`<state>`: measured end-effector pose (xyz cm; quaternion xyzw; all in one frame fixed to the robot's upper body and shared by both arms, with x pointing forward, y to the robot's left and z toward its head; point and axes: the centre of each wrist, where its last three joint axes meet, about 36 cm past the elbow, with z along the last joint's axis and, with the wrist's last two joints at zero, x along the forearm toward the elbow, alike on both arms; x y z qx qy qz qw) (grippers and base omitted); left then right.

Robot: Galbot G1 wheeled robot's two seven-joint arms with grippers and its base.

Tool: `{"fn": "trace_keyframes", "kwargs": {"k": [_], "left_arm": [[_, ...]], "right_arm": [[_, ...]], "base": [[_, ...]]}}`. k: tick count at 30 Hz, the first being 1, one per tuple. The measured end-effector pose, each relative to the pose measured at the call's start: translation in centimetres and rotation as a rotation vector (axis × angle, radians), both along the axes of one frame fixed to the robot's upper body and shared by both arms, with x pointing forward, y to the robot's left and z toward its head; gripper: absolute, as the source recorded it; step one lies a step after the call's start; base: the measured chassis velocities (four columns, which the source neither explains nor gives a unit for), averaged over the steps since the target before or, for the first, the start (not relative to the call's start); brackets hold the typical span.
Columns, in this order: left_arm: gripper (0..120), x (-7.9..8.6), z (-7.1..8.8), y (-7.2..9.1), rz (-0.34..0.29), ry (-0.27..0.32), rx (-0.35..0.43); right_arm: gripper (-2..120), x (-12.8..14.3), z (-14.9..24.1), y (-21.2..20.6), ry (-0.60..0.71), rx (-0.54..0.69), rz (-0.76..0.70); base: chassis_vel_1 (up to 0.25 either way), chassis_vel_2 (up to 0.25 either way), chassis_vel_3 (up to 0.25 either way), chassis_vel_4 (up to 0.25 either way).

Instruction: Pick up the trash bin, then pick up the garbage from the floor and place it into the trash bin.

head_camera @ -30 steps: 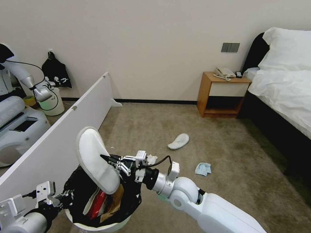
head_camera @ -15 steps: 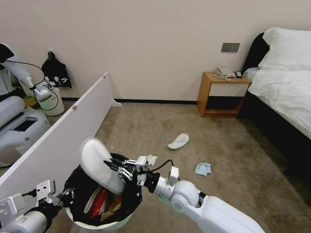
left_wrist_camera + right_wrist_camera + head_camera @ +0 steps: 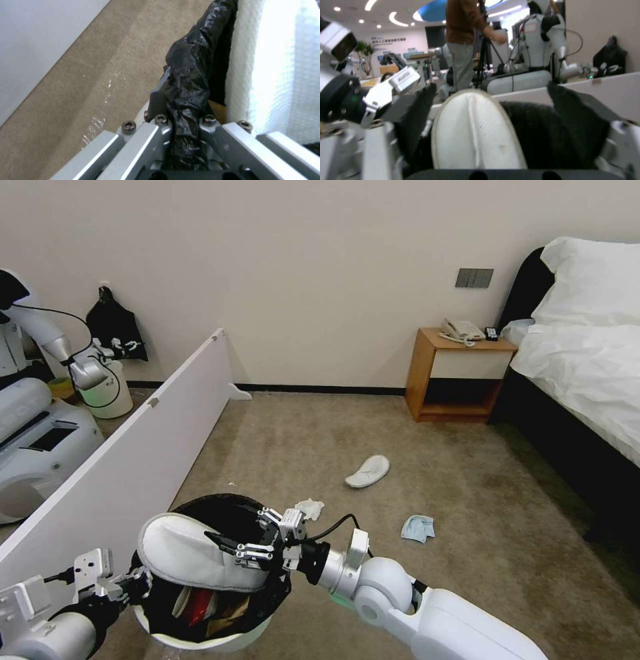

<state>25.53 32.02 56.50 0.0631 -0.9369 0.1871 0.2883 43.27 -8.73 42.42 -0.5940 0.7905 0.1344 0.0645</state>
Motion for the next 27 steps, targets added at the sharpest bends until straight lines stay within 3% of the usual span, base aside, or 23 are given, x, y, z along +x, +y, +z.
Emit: {"fn": "trace_keyframes", "kwargs": {"k": [3,6,8,12,17,23,27], "left_arm": [[3,0.0,0.0,0.1,0.003,0.0,0.002],[3,0.0,0.0,0.1,0.004,0.0,0.002],[3,0.0,0.0,0.1,0.006,0.001,0.004],[3,0.0,0.0,0.2,0.007,-0.001,0.005],[3,0.0,0.0,0.2,0.009,-0.003,0.003],[3,0.0,0.1,0.2,0.009,-0.003,0.003],[3,0.0,0.1,0.2,0.011,-0.002,0.003]], "right_arm": [[98,0.9,1.0,-0.3,-0.032,0.049,-0.035],[100,1.5,1.7,-0.7,-0.049,0.073,-0.061],[100,3.0,2.9,-2.8,-0.07,0.099,-0.151],[100,3.5,3.5,-5.8,-0.066,0.087,-0.261],[100,2.6,3.0,-10.9,0.005,0.003,-0.466],[100,2.0,2.6,-12.7,0.03,-0.043,-0.527],[100,0.4,1.0,-17.1,0.063,-0.186,-0.667]], "base": [[0.0,0.0,0.0,0.0],[0.0,0.0,0.0,0.0],[0.0,0.0,0.0,0.0],[0.0,0.0,0.0,0.0],[0.0,0.0,0.0,0.0],[0.0,0.0,0.0,0.0],[0.0,0.0,0.0,0.0]]}}
